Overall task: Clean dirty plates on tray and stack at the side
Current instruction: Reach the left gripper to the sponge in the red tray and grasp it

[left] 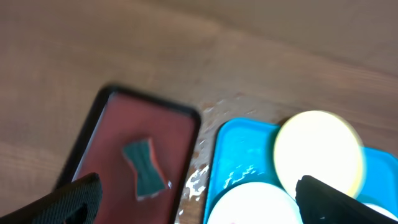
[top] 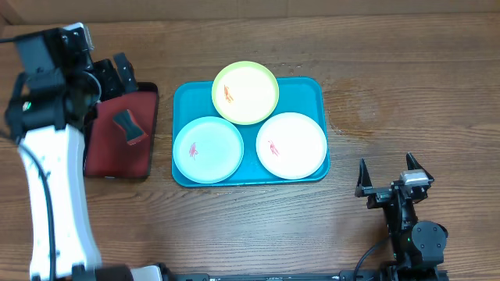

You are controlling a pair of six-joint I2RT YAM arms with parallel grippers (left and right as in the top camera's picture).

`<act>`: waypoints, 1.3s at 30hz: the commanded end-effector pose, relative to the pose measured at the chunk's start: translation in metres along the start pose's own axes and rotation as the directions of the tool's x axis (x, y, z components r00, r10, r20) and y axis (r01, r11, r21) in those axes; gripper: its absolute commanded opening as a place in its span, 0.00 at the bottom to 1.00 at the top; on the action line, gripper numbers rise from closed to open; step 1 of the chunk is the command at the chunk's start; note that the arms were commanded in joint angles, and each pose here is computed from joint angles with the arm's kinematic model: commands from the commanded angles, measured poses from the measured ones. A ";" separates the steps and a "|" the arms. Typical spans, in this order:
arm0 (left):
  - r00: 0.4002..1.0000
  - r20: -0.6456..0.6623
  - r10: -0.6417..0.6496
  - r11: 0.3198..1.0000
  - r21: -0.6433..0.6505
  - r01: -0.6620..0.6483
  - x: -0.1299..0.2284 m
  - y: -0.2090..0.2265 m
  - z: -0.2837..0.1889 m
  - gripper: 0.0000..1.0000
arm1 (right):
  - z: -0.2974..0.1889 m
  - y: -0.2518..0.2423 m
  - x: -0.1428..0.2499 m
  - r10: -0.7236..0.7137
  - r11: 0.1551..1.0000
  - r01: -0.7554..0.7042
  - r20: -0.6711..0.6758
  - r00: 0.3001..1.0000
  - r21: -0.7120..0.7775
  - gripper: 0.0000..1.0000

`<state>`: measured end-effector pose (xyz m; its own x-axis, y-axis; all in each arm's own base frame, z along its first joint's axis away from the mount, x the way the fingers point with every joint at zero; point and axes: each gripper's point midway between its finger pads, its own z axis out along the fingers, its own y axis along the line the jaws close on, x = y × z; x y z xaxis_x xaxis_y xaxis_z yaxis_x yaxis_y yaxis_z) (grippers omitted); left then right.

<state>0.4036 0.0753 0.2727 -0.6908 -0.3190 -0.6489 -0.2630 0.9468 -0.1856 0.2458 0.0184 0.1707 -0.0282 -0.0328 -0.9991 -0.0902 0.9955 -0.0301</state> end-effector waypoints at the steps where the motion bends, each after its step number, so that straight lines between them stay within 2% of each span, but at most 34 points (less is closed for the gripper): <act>1: 0.976 -0.021 -0.216 0.963 -0.170 0.210 0.004 0.036 0.029 1.00 | 0.000 -0.001 0.001 -0.001 1.000 0.001 0.006 1.000 0.005 1.00; 4: 0.957 -0.040 -0.289 0.930 -0.248 0.271 0.012 0.054 0.062 1.00 | 0.000 -0.001 0.001 -0.001 1.000 0.001 0.006 1.000 0.005 1.00; 13: 0.931 -0.189 -0.311 0.912 -0.334 0.237 0.054 0.075 0.138 1.00 | 0.000 -0.001 0.001 -0.001 1.000 0.001 0.006 1.000 0.005 1.00; 24: 0.896 -0.287 -0.338 0.887 -0.415 0.202 0.095 0.099 0.185 1.00 | 0.000 -0.001 0.001 -0.001 1.000 0.001 0.006 1.000 0.005 1.00; 32: 0.847 -0.408 -0.342 0.908 -0.377 0.186 0.132 0.103 0.213 0.99 | 0.000 -0.001 0.001 -0.001 1.000 0.001 0.006 1.000 0.005 1.00; 34: 0.840 -0.420 -0.344 0.906 -0.382 0.181 0.137 0.104 0.217 0.92 | 0.000 -0.001 0.001 -0.001 1.000 0.001 0.006 1.000 0.005 1.00; 36: 0.838 -0.422 -0.346 0.906 -0.384 0.180 0.139 0.105 0.218 0.77 | 0.000 -0.001 0.001 -0.001 1.000 0.001 0.006 1.000 0.005 1.00; 38: 0.839 -0.421 -0.344 0.906 -0.385 0.179 0.139 0.106 0.218 0.46 | 0.000 -0.001 0.001 -0.001 1.000 0.001 0.006 1.000 0.005 1.00; 39: 0.841 -0.421 -0.340 0.907 -0.383 0.175 0.138 0.106 0.219 0.36 | 0.000 -0.001 0.001 -0.001 1.000 0.001 0.006 1.000 0.005 1.00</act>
<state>0.4246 0.1384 0.0047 -0.7651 -0.6204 -0.1726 -0.6295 0.7770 -0.0020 0.2458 0.0185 0.1708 -0.0278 -0.0328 -0.9991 -0.0906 0.9954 -0.0301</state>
